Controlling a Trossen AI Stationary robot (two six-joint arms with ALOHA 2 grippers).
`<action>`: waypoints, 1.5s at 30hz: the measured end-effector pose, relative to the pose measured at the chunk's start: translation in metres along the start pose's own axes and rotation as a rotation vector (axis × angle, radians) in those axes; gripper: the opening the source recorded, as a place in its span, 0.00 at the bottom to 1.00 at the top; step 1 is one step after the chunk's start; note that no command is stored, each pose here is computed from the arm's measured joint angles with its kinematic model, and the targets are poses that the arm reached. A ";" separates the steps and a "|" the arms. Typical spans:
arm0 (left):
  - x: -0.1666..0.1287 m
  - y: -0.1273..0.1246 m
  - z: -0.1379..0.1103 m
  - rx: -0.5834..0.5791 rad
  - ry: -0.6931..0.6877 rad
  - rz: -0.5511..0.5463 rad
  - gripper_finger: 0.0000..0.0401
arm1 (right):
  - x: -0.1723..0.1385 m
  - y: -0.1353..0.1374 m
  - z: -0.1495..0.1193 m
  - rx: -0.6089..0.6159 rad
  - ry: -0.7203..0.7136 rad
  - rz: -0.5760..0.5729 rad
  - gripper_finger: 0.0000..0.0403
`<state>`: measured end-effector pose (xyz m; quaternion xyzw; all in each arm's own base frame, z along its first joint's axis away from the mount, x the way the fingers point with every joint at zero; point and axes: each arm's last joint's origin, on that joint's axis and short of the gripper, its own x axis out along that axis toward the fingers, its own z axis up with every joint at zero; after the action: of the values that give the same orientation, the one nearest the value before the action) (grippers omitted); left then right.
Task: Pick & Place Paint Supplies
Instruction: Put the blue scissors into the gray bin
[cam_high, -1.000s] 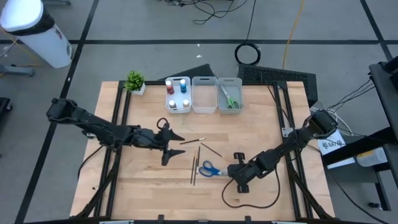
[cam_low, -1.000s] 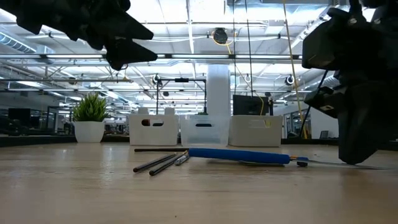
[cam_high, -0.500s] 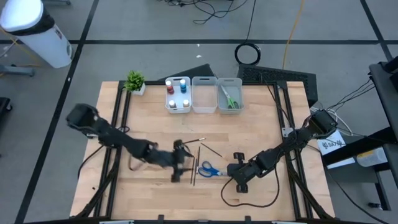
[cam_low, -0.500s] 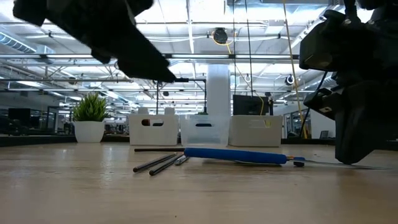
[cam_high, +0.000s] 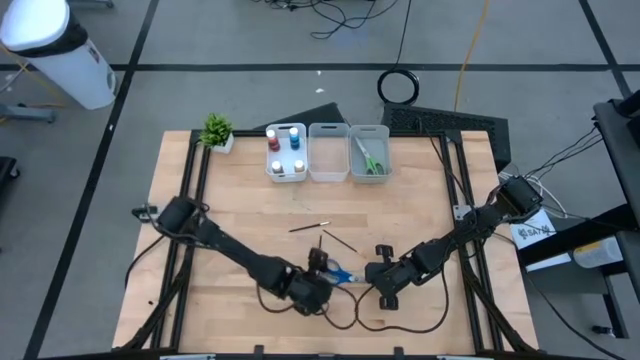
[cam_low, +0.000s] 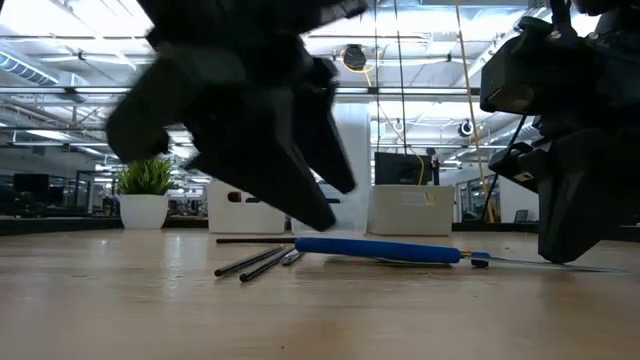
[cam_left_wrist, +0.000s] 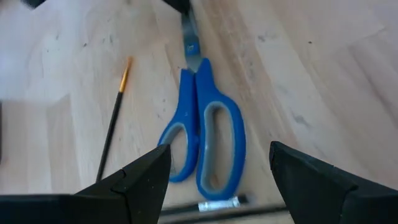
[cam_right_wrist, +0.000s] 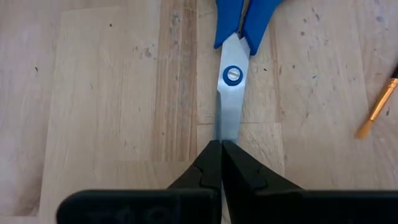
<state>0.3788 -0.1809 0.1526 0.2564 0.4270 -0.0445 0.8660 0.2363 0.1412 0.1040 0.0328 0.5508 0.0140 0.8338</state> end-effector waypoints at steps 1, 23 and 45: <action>0.004 0.000 0.001 0.006 0.005 0.002 0.71 | 0.000 0.000 0.000 0.002 0.000 0.000 0.00; 0.023 0.016 -0.012 0.003 0.086 0.171 0.71 | 0.000 0.000 0.000 0.005 0.000 -0.005 0.00; 0.044 0.016 -0.026 -0.010 0.010 0.118 0.71 | 0.000 -0.001 0.001 0.016 -0.004 0.000 0.00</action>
<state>0.3927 -0.1485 0.1124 0.2773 0.4158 0.0102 0.8661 0.2376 0.1399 0.1040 0.0393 0.5494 0.0096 0.8346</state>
